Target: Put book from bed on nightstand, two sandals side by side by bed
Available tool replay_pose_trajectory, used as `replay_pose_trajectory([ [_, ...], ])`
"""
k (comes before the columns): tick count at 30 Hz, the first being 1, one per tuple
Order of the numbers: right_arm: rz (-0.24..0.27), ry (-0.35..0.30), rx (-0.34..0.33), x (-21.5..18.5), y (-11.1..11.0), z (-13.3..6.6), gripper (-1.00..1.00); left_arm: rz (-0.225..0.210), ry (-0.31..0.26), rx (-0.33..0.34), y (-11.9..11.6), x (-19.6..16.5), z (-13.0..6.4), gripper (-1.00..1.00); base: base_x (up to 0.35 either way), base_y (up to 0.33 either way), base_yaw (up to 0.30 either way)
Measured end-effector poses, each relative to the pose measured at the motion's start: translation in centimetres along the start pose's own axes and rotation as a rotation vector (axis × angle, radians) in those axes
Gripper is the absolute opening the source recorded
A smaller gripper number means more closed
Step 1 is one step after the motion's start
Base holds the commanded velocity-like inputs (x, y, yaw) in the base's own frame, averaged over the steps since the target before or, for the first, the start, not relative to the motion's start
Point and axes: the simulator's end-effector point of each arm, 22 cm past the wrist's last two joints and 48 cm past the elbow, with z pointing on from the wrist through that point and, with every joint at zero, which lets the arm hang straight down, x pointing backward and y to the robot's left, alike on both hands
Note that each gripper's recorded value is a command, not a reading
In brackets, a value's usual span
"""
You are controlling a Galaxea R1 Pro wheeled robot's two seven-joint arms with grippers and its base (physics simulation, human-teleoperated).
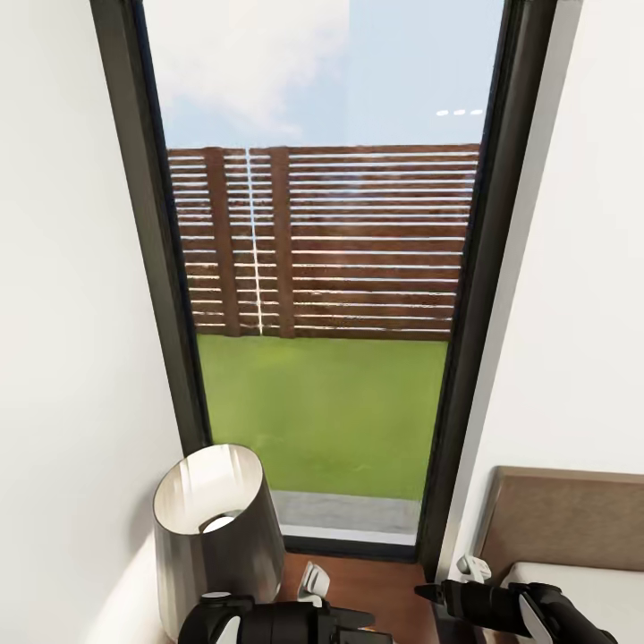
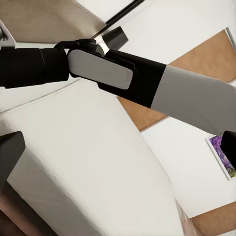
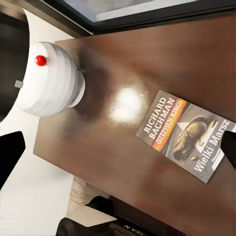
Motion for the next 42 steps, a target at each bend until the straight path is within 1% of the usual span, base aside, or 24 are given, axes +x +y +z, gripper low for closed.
replay_pose_trajectory([
  [30,-0.001,0.000,0.004,-1.4,2.3,-2.9,1.00,0.000,0.000,-0.005,-3.4,-1.8,-0.1,1.00,0.000,0.000,0.000],
  [38,-0.001,0.001,0.006,-1.6,2.8,-3.6,1.00,0.025,-0.021,-0.006,-4.1,-2.5,-0.2,1.00,0.000,0.000,0.000],
  [42,-0.002,0.000,0.006,-1.7,3.2,-3.9,1.00,0.030,-0.025,-0.006,-4.5,-2.8,-0.2,1.00,0.000,0.000,0.000],
])
